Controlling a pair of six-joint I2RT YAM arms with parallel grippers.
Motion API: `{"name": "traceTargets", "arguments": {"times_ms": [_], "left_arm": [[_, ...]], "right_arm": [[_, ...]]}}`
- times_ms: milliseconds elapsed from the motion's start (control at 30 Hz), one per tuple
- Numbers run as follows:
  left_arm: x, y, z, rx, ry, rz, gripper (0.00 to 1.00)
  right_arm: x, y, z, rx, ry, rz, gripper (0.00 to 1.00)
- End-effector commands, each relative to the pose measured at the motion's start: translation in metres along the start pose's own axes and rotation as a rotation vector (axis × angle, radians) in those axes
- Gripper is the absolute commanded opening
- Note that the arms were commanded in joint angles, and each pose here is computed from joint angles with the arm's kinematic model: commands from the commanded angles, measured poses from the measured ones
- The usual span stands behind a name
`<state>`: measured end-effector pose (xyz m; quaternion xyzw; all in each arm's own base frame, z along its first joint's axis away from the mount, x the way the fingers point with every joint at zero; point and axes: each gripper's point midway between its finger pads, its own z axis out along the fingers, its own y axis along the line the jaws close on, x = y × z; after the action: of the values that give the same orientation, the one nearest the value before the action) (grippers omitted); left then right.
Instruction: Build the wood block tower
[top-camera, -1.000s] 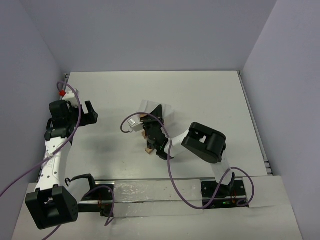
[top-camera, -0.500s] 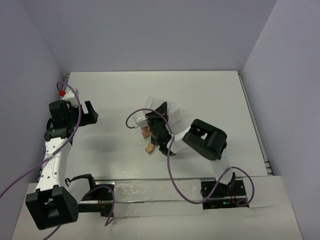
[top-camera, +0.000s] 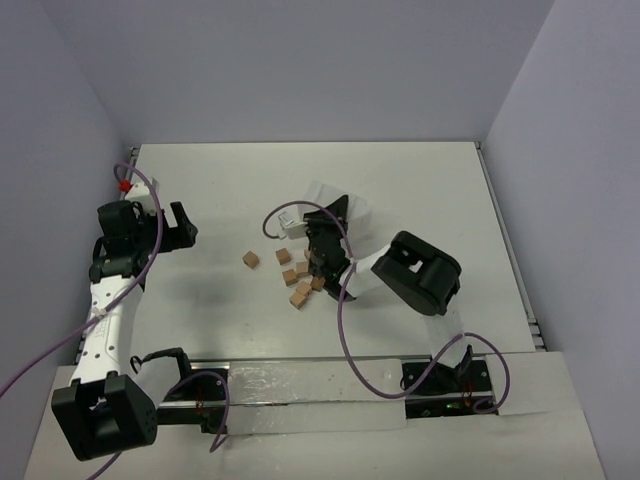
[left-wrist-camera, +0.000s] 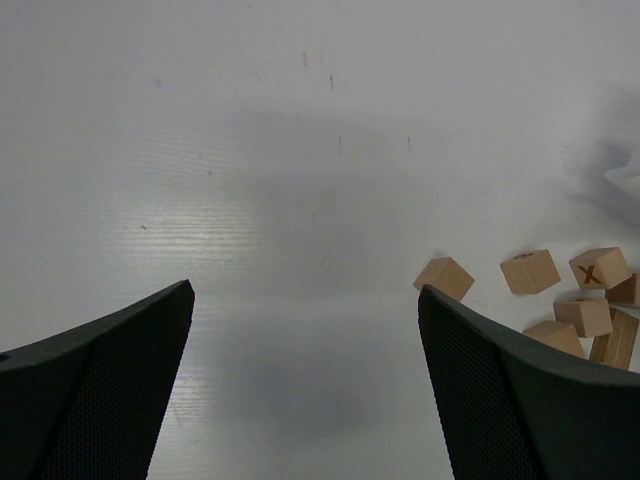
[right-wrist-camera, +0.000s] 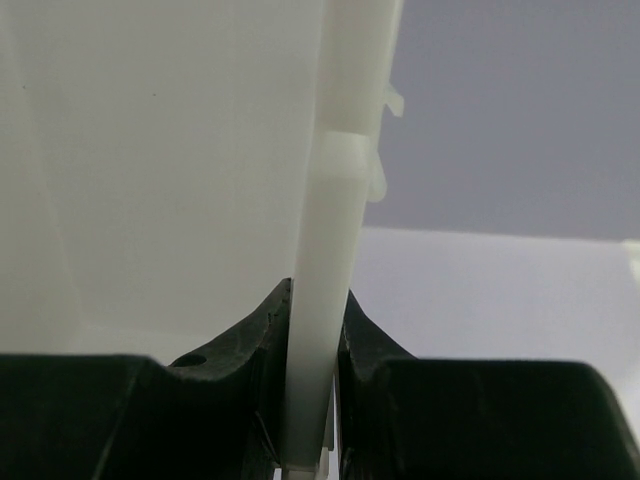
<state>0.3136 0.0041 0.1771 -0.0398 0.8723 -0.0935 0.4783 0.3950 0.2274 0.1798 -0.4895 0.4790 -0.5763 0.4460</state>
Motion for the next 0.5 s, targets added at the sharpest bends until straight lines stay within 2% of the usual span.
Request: {"name": "traceTargets", "arguments": {"times_ms": [0,67,100,167,200,267,467], "left_arm": [[-0.018,-0.007,-0.005,0.037,-0.062,0.033,0.99],[-0.015,-0.008,-0.005,0.044,-0.053,0.033,0.99],[-0.015,-0.008,-0.005,0.048,-0.053,0.035,0.99],[-0.015,-0.008,-0.005,0.049,-0.056,0.041,0.99],[-0.015,-0.009,-0.006,0.054,-0.057,0.042,0.99],[-0.013,-0.012,-0.005,0.070,-0.052,0.049,0.99],[-0.010,-0.017,-0.005,0.102,-0.039,0.059,0.99]], "right_arm": [[0.068,-0.053,0.007,0.126,0.164,0.427,0.00],[0.083,-0.038,0.011,0.007,0.204,0.453,0.00],[0.086,-0.046,0.010,0.030,0.201,0.596,0.00],[0.095,-0.020,0.015,-0.231,0.231,0.696,0.00],[0.104,-0.013,0.014,-0.317,0.269,0.744,0.00],[0.106,-0.006,0.014,-0.452,0.259,0.797,0.00],[0.161,0.022,0.031,-0.663,0.346,0.911,0.00]]}}
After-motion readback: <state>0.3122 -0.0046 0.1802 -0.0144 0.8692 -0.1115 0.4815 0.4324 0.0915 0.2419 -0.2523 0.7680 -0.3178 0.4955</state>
